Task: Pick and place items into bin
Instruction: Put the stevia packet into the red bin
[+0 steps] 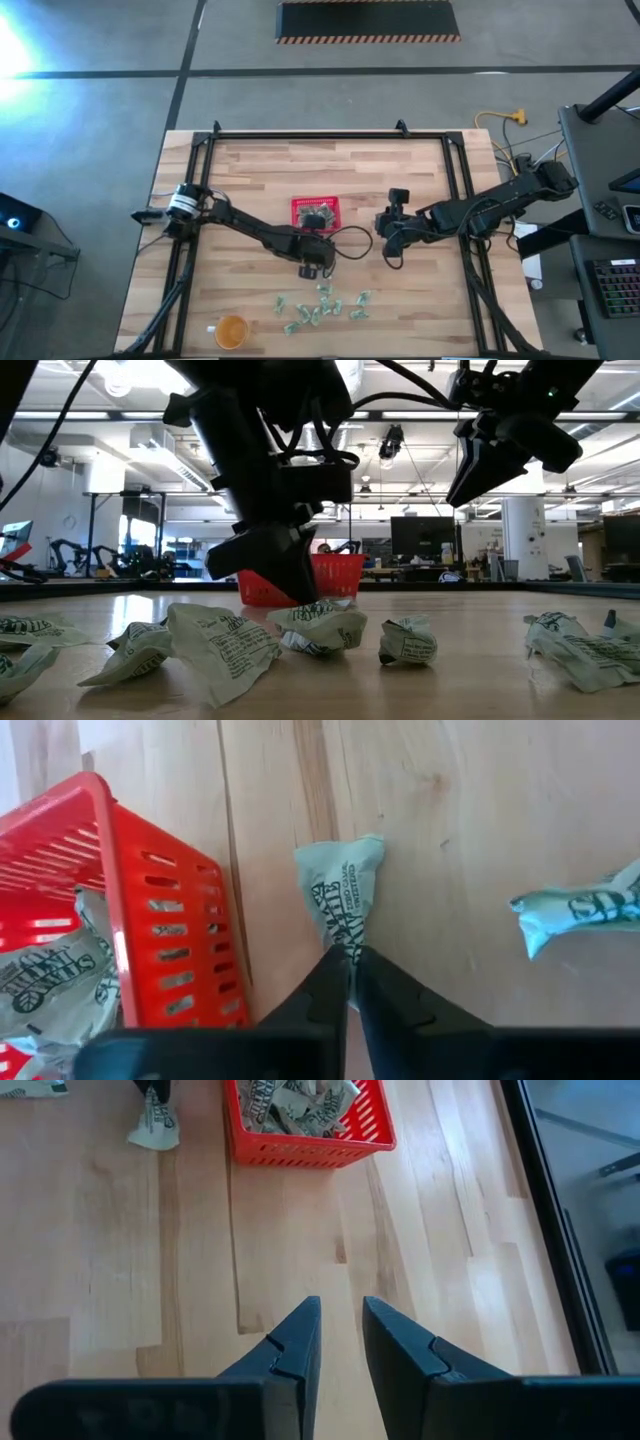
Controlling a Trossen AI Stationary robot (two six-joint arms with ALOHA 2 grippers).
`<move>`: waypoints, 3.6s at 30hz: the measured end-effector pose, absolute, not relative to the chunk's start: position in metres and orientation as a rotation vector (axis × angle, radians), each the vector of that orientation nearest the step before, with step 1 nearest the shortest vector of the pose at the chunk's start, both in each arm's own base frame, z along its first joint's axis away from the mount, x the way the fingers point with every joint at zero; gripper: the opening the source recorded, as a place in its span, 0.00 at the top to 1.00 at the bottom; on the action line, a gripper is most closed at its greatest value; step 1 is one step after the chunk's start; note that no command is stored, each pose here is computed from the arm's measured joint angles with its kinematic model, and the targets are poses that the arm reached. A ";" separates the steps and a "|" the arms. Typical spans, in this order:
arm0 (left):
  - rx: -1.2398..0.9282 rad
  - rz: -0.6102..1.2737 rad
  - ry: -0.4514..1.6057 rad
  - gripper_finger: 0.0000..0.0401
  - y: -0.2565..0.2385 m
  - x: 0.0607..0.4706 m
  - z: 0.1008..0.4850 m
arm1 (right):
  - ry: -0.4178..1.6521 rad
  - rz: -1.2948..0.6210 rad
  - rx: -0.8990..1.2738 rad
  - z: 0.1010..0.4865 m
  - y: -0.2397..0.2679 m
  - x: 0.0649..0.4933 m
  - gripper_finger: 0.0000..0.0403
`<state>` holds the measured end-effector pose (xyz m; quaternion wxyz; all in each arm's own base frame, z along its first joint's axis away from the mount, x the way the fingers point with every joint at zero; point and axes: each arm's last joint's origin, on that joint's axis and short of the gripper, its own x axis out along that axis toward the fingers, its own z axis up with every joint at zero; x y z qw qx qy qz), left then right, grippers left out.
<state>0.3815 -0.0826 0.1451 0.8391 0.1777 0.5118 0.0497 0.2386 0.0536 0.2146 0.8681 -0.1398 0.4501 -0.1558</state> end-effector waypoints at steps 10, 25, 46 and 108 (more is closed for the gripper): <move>0.408 0.095 1.037 0.99 -0.095 0.359 0.188 | 0.943 -0.326 -0.293 0.214 0.054 0.239 0.83; 0.556 0.447 1.067 0.99 -0.039 0.326 0.197 | 0.923 -0.293 -0.255 0.215 0.055 0.241 0.83; 0.555 0.373 1.116 0.58 -0.032 0.322 0.190 | 0.839 0.317 0.084 0.194 0.104 0.262 0.83; 0.399 0.278 1.003 0.56 -0.051 0.305 0.221 | 0.969 0.293 0.046 0.126 0.147 0.275 0.86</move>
